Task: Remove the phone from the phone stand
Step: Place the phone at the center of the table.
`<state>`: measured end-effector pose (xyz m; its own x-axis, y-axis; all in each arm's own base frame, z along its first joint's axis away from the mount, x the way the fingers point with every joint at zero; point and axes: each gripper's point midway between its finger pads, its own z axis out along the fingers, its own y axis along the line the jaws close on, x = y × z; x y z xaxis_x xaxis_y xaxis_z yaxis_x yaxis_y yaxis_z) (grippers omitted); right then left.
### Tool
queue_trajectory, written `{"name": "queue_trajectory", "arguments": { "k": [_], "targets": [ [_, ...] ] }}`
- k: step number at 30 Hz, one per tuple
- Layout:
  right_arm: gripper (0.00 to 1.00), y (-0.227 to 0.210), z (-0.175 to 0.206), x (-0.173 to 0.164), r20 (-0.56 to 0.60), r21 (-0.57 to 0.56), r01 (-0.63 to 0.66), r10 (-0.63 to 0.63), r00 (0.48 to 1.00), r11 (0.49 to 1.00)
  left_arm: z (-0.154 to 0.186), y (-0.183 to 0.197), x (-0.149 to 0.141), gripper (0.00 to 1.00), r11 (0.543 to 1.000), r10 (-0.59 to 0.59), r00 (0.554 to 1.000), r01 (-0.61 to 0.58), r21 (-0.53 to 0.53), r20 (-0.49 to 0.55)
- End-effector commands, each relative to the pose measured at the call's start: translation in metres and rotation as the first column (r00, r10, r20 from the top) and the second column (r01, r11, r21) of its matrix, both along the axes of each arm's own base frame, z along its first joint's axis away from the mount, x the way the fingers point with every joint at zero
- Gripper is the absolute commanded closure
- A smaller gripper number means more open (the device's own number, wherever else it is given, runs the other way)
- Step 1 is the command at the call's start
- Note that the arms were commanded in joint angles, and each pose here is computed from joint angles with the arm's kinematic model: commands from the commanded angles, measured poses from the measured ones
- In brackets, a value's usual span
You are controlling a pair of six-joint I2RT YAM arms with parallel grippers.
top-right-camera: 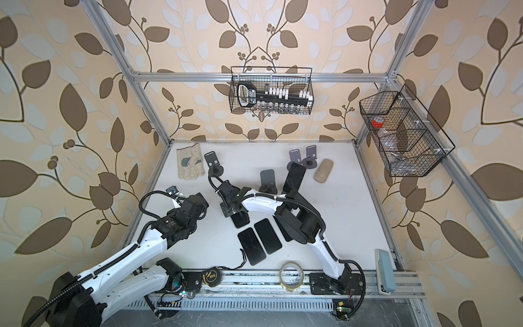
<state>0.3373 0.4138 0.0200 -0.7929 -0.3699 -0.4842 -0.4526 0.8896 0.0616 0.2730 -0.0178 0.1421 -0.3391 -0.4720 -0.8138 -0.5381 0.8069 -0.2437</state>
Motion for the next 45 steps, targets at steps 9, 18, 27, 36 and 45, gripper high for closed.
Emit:
{"name": "queue_trajectory", "arguments": {
  "k": [9, 18, 27, 36, 45],
  "targets": [
    [0.21, -0.028, -0.062, -0.026, -0.141, -0.139, 0.002, -0.022, 0.99, 0.99, 0.006, -0.001, 0.002, 0.01, 1.0, -0.002, 1.0, 0.002, 0.014, 0.017],
    [0.2, -0.028, -0.06, -0.026, -0.139, -0.137, 0.002, -0.021, 0.99, 0.991, 0.006, -0.001, 0.003, 0.01, 1.0, -0.004, 1.0, 0.004, 0.016, 0.011],
    [0.19, -0.023, -0.031, -0.02, -0.102, -0.102, 0.007, -0.017, 0.995, 0.995, 0.005, -0.002, 0.004, 0.01, 1.0, -0.006, 1.0, 0.006, 0.021, 0.004],
    [0.16, -0.014, 0.031, 0.009, 0.018, -0.014, 0.034, -0.034, 0.999, 0.999, 0.004, -0.007, 0.007, 0.01, 0.999, -0.034, 0.999, 0.034, 0.02, 0.002],
    [0.18, -0.017, 0.114, 0.03, 0.143, 0.142, 0.051, -0.072, 0.987, 0.988, 0.002, -0.011, 0.011, 0.01, 0.998, -0.061, 0.998, 0.061, 0.022, -0.004]
  ]
}}
